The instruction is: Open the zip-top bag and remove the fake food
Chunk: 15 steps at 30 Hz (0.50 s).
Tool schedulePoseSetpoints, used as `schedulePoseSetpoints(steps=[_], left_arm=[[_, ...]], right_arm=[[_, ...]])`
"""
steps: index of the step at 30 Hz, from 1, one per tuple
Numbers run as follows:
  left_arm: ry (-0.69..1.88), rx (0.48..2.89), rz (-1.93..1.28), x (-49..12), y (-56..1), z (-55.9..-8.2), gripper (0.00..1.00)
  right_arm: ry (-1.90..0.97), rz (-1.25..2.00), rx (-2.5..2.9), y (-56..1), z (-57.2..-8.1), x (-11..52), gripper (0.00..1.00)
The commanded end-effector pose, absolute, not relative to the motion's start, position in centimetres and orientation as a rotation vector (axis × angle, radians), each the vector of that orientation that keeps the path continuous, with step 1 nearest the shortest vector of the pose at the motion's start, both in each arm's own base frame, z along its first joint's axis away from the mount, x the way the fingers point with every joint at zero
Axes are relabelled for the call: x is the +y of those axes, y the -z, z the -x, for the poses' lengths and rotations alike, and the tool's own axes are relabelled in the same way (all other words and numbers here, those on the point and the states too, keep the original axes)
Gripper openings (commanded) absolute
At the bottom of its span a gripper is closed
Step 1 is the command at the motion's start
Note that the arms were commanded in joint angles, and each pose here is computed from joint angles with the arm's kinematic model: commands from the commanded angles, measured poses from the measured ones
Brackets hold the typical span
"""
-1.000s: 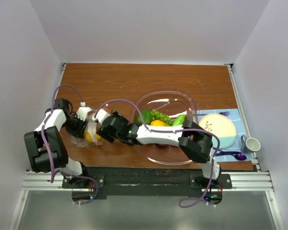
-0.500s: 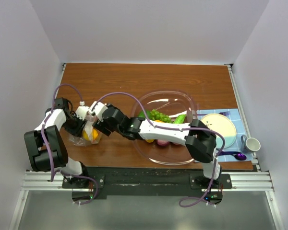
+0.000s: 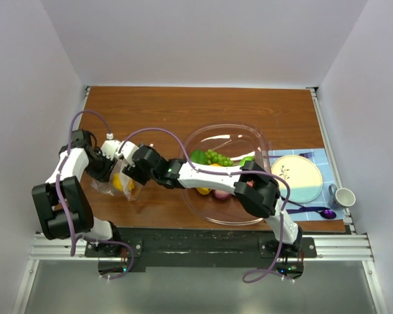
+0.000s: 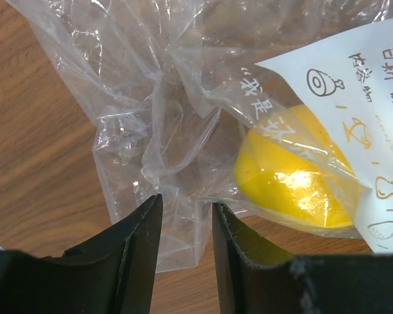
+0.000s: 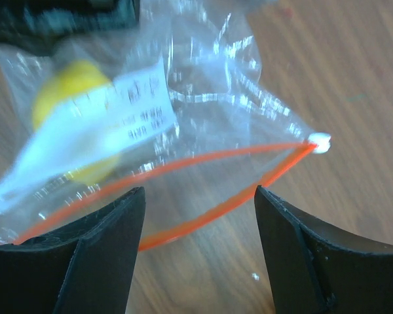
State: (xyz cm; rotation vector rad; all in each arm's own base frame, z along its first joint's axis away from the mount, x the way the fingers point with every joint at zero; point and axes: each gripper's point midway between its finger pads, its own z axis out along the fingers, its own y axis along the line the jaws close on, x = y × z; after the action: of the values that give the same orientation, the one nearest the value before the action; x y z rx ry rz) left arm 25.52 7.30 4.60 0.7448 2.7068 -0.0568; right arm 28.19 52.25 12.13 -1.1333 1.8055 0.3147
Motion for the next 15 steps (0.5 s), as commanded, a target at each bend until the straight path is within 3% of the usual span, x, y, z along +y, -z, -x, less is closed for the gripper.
schedulePoseSetpoints(steps=[1, 15], left_arm=[[0.035, 2.651, -0.735, 7.5, -6.0, -26.8, 0.41], [0.176, 2.618, -0.688, 5.3, -6.5, -28.9, 0.43]], right_arm=[[-0.343, 1.101, 1.803, -13.2, -28.0, 51.3, 0.71], [-0.449, 1.118, 1.824, -11.3, -26.7, 53.3, 0.75]])
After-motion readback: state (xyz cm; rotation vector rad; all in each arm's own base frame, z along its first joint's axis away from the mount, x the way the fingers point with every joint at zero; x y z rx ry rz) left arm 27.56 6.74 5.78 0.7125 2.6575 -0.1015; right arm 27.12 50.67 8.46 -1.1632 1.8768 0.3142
